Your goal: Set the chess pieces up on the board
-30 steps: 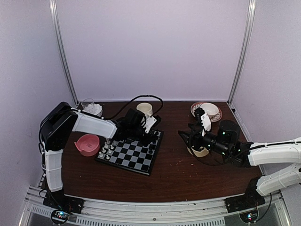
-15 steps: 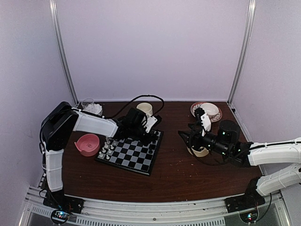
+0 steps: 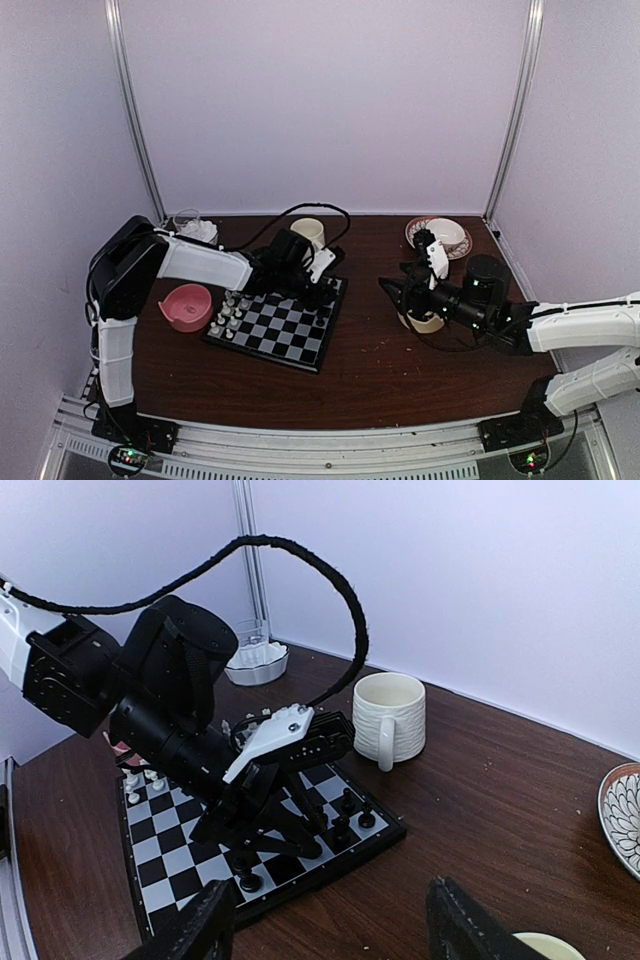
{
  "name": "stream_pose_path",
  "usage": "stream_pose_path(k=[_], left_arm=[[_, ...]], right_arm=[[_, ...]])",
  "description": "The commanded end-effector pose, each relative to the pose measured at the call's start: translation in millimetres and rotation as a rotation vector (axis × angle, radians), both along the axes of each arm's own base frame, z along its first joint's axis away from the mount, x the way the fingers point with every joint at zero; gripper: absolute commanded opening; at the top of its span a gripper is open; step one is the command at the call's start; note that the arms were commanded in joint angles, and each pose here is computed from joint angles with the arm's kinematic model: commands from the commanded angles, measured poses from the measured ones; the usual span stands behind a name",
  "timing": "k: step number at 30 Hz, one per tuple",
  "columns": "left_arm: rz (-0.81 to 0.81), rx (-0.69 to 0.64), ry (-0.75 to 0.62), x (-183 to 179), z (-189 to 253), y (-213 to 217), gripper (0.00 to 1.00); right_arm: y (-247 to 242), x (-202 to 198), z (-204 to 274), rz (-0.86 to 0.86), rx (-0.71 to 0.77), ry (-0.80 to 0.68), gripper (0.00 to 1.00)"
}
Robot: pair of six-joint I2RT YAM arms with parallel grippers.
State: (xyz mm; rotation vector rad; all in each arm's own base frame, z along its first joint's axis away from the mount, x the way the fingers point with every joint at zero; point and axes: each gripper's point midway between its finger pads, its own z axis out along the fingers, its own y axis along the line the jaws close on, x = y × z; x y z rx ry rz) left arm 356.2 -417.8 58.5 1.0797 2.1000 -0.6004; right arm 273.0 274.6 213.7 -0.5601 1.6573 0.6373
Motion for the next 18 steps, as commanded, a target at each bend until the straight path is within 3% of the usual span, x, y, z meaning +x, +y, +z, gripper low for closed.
stream_pose_path(k=[1, 5, 9, 13, 18], left_arm=[[-0.017, -0.046, -0.02, 6, 21, -6, 0.3], [-0.028, -0.078, -0.031, 1, 45, -7, 0.33], [-0.013, -0.109, -0.054, -4, 71, 0, 0.34], [0.009, -0.158, -0.086, -14, 107, 12, 0.35], [0.095, -0.239, -0.085, -27, 147, 35, 0.36]], right_arm=[[-1, -1, 6, 0.002, 0.02, -0.009, 0.67], [-9, 4, 7, -0.051, 0.006, -0.004, 0.67], [-36, 18, 8, -0.231, 0.005, 0.055, 0.74], [-70, 33, 0, -0.466, 0.019, 0.16, 0.96], [-65, 29, -17, -0.423, -0.184, 0.293, 1.0]])
